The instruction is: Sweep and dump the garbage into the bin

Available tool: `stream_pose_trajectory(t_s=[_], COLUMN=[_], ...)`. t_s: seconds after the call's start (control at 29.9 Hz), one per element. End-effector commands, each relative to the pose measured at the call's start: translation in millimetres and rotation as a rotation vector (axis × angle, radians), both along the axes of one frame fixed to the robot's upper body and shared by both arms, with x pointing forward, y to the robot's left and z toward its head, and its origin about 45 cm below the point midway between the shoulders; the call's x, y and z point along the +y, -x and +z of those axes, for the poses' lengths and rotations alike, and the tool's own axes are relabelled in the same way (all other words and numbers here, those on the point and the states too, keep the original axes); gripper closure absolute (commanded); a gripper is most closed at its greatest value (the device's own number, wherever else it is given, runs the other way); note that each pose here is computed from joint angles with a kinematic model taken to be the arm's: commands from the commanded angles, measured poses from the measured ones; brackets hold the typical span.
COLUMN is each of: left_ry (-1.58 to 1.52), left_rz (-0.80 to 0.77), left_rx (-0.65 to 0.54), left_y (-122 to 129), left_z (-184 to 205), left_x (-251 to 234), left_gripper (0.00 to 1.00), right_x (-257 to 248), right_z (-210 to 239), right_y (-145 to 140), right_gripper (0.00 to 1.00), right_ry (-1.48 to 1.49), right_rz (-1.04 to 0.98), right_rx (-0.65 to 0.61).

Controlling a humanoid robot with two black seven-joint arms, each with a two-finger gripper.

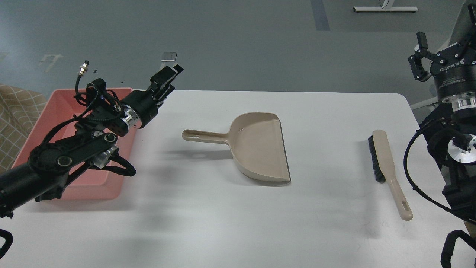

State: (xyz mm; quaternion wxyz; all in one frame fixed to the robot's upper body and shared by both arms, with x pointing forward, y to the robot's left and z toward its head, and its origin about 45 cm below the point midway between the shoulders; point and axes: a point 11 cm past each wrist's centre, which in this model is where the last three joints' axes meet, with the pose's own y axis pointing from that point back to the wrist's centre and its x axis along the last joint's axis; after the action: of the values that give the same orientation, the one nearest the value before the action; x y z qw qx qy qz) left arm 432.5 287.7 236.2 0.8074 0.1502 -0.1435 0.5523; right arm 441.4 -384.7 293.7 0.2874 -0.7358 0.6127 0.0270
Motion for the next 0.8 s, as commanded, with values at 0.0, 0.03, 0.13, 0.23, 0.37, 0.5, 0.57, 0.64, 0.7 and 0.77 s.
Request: stream_pose_trajectory(t_s=[0.0, 0.03, 0.13, 0.23, 0.37, 0.5, 0.57, 0.64, 0.7, 0.77], left_ry=[0.094, 0.111, 0.184, 0.288, 0.392, 0.597, 0.666, 0.742, 0.771, 0.786], left_rz=[0.046, 0.053, 0.099, 0.138, 0.163, 0.253, 0.267, 0.262, 0.258, 0.241], left_rx=[-0.062, -0.071, -0.101, -0.113, -0.027, 0.034, 0.047, 0.068, 0.081, 0.094], left_y=[-16, -18, -25, -37, -55, -73, -74, -75, -75, -75], left_z=[35, 39, 55, 65, 49, 44, 42, 42, 40, 38], left_x=[6, 7, 15, 12, 0, -9, -13, -22, -28, -39], left_gripper=[0.03, 0.03, 0.03, 0.03, 0.03, 0.04, 0.04, 0.04, 0.04, 0.03], right_x=[-14, -14, -19, -16, -17, 3, 7, 11, 12, 13], right_z=[8, 9, 17, 45, 60, 50, 49, 53, 50, 47], right_y=[2, 1, -2, -16, -22, -27, -28, -33, -40, -46], right_gripper=[0.0, 0.0, 0.0, 0.0, 0.0, 0.0, 0.0, 0.0, 0.0, 0.0], right_ry=[0.027, 0.025, 0.031, 0.04, 0.033, -0.009, -0.017, -0.023, -0.033, -0.038], right_rz=[-0.026, -0.032, -0.065, -0.074, -0.089, -0.057, -0.052, -0.047, -0.055, -0.054], right_rx=[-0.004, -0.005, -0.009, -0.039, -0.061, -0.05, -0.047, -0.049, -0.026, 0.0])
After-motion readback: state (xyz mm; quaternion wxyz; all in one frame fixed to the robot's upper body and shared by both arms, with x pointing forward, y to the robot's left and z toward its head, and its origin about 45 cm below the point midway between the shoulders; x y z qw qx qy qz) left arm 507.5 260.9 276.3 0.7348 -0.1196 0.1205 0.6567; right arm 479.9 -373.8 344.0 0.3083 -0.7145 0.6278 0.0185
